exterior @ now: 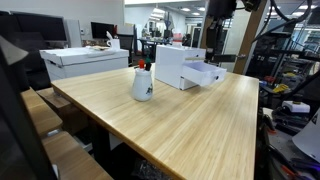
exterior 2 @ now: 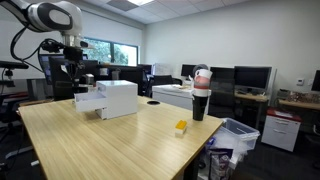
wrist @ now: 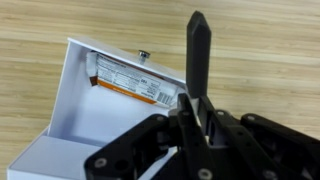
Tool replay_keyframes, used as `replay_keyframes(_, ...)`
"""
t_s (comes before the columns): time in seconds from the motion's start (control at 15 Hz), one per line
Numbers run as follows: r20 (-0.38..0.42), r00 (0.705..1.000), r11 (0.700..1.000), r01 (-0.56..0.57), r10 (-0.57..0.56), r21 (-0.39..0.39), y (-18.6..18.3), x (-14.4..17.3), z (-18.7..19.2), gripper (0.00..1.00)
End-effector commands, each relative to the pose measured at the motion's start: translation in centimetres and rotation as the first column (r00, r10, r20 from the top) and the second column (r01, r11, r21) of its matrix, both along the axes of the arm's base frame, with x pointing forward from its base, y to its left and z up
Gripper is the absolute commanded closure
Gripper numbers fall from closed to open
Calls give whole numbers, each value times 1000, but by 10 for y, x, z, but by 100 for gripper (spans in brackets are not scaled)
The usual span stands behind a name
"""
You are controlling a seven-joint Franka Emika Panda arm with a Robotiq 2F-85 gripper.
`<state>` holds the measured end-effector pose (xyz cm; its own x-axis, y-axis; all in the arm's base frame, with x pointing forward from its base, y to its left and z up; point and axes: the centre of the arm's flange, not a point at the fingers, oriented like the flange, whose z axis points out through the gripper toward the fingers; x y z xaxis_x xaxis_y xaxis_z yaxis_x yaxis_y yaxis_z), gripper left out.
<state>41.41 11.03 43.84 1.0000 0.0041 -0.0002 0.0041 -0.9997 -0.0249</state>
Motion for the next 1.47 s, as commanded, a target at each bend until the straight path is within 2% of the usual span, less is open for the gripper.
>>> replay_keyframes(0.0,24,1000,999,-17,16,28,8,5,-1,93)
replay_keyframes(0.27,65,997,999,-40,39,19,22,16,-14,94)
replay_keyframes(0.53,60,997,998,-51,49,43,28,27,-34,93)
replay_keyframes(0.87,64,997,999,51,-51,-4,28,32,-49,93)
replay_keyframes(1.4,102,978,977,194,-184,-94,30,28,-46,93)
